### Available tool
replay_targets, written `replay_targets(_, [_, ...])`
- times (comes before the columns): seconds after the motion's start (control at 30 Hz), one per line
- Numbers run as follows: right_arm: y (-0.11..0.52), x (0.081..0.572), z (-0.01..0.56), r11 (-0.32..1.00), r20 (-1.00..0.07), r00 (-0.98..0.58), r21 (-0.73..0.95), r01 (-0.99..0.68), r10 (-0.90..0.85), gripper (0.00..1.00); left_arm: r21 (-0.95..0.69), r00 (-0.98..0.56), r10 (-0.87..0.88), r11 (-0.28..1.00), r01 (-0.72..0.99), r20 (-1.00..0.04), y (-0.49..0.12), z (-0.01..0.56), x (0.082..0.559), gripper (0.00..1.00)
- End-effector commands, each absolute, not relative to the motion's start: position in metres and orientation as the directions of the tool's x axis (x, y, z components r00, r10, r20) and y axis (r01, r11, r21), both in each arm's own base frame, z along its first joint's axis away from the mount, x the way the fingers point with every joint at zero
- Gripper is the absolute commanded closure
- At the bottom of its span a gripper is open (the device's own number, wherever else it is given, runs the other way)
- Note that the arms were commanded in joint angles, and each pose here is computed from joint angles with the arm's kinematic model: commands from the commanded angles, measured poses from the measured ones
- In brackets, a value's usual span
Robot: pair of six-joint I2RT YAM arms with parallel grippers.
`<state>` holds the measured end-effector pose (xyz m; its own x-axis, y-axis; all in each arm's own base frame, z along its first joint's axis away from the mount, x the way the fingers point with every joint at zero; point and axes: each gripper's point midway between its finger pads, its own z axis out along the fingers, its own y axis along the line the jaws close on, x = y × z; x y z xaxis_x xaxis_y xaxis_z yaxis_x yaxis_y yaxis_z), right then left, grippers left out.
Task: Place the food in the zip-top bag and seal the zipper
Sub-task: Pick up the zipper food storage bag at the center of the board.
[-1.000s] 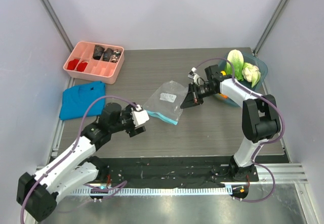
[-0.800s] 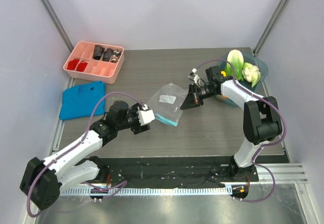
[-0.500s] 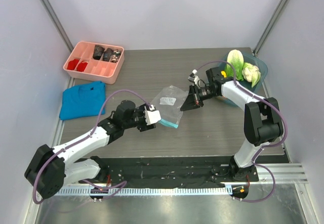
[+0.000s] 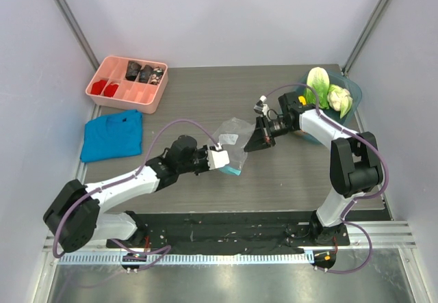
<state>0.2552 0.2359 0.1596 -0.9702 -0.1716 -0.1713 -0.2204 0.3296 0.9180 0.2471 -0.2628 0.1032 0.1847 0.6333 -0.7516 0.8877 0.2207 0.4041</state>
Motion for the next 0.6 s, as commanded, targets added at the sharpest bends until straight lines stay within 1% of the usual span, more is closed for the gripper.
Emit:
replay_targets(0.0, [0.235, 0.251, 0.179, 0.299, -0.23, -0.955, 0.912, -0.279, -0.188, 0.99, 0.42, 0.185, 0.576, 0.306, 0.854, -0.796, -0.281, 0.146, 0.271, 0.75])
replay_targets(0.03, [0.236, 0.252, 0.178, 0.304, -0.231, -0.954, 0.91, -0.28, -0.189, 0.99, 0.404, 0.17, 0.581, 0.301, 0.864, -0.796, -0.281, 0.143, 0.269, 0.79])
replay_targets(0.07, [0.236, 0.254, 0.178, 0.307, -0.232, -0.954, 0.909, -0.282, -0.188, 0.99, 0.391, 0.162, 0.578, 0.297, 0.871, -0.8, -0.282, 0.144, 0.267, 0.9])
replay_targets(0.1, [0.237, 0.259, 0.181, 0.308, -0.247, -0.951, 0.904, -0.296, -0.188, 0.99, 0.376, 0.158, 0.567, 0.292, 0.879, -0.809, -0.285, 0.149, 0.265, 0.96])
replay_targets(0.13, [0.237, 0.261, 0.182, 0.313, -0.252, -0.95, 0.901, -0.3, -0.185, 0.99, 0.346, 0.127, 0.566, 0.299, 0.89, -0.815, -0.285, 0.148, 0.262, 1.0])
replay_targets(0.2, [0.236, 0.274, 0.188, 0.333, -0.285, -0.943, 0.884, -0.327, -0.17, 0.99, 0.31, 0.081, 0.558, 0.329, 0.892, -0.826, -0.286, 0.155, 0.263, 1.0])
replay_targets(0.23, [0.232, 0.283, 0.189, 0.357, -0.3, -0.941, 0.871, -0.336, -0.154, 0.82, 0.256, 0.013, 0.541, 0.377, 0.89, -0.841, -0.286, 0.157, 0.264, 1.0])
replay_targets(0.27, [0.228, 0.294, 0.189, 0.396, -0.325, -0.935, 0.847, -0.354, -0.139, 0.7, 0.214, -0.049, 0.551, 0.403, 0.89, -0.833, -0.283, 0.153, 0.262, 1.0])
replay_targets(0.3, [0.225, 0.31, 0.197, 0.417, -0.372, -0.92, 0.822, -0.389, -0.125, 0.58, 0.194, -0.077, 0.524, 0.444, 0.875, -0.848, -0.285, 0.168, 0.269, 1.0])
replay_targets(0.33, [0.219, 0.32, 0.2, 0.445, -0.391, -0.914, 0.804, -0.395, -0.107, 0.37, 0.119, -0.178, 0.486, 0.519, 0.846, -0.855, -0.282, 0.17, 0.271, 1.0])
replay_targets(0.37, [0.207, 0.335, 0.207, 0.472, -0.42, -0.905, 0.785, -0.401, -0.07, 0.3, 0.081, -0.24, 0.477, 0.558, 0.826, -0.846, -0.279, 0.171, 0.272, 1.0])
replay_targets(0.4, [0.199, 0.352, 0.218, 0.504, -0.466, -0.884, 0.754, -0.421, -0.042, 0.25, 0.051, -0.286, 0.439, 0.612, 0.789, -0.852, -0.28, 0.184, 0.281, 1.0])
replay_targets(0.43, [0.192, 0.361, 0.225, 0.52, -0.485, -0.874, 0.742, -0.423, -0.019, 0.19, 0.048, -0.339, 0.413, 0.691, 0.721, -0.845, -0.271, 0.188, 0.293, 1.0])
replay_targets(0.47, [0.179, 0.371, 0.232, 0.542, -0.505, -0.863, 0.729, -0.418, 0.015, 0.19, -0.031, -0.46, 0.361, 0.758, 0.651, -0.811, -0.264, 0.185, 0.289, 1.0])
replay_targets(0.53, [0.169, 0.382, 0.251, 0.58, -0.555, -0.83, 0.692, -0.43, 0.046, 0.19, -0.063, -0.517, 0.265, 0.844, 0.532, -0.814, -0.258, 0.207, 0.306, 1.0])
replay_targets(0.57, [0.166, 0.383, 0.255, 0.588, -0.566, -0.823, 0.684, -0.433, 0.053, 0.18, -0.083, -0.561, 0.196, 0.898, 0.432, -0.804, -0.249, 0.212, 0.311, 1.0])
